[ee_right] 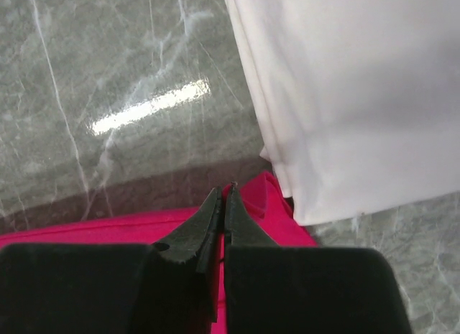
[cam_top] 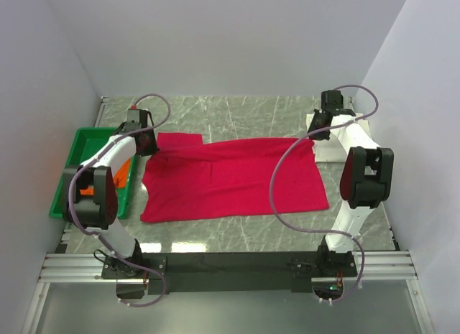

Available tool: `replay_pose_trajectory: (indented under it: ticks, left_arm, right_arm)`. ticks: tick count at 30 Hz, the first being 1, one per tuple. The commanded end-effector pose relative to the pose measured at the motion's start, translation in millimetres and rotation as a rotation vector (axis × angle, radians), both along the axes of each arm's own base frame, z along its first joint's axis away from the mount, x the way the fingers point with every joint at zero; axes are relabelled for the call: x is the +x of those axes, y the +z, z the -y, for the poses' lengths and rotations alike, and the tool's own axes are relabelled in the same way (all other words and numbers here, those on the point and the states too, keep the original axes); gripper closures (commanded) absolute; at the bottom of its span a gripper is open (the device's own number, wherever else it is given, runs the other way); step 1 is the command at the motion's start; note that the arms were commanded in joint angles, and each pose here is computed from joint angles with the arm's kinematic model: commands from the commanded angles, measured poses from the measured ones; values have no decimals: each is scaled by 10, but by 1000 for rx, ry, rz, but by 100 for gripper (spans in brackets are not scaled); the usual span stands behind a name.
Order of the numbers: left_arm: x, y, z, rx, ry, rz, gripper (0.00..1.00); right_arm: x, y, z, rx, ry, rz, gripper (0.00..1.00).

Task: Fold and stack the t-shirts
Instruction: Fold the tshirt

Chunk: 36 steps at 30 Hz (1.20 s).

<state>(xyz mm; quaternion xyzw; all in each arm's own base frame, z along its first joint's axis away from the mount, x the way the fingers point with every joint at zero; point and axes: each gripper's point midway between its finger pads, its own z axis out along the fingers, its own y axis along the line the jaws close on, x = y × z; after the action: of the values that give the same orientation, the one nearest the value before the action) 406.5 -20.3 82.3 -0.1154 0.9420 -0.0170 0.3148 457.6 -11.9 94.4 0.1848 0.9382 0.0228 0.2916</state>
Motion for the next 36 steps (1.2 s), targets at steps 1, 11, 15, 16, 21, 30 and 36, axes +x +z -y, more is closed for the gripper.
replay_pose_trajectory:
  ticks: [1,11,15,16,21,30,36]
  left_arm:
    - [-17,244,-57,14,10,72,99]
    - [-168,260,-68,10,23,70,99]
    - [-272,222,-93,16,32,56,99]
    - [-290,245,-87,14,33,60,99]
    - [-421,211,-105,15,41,58,99]
    - [-638,-5,-72,-11,58,-12,99]
    - [-754,-69,-114,-8,99,-25,99]
  right_arm:
    - [-12,338,87,-13,-49,89,100]
    - [-250,335,141,-34,-85,92,100]
    - [-350,282,145,-27,-96,88,100]
    - [-381,269,151,-27,-101,88,100]
    - [-446,290,153,-25,-105,99,100]
    - [-571,124,169,-28,-117,72,100]
    - [-653,-1,179,-19,-130,47,100]
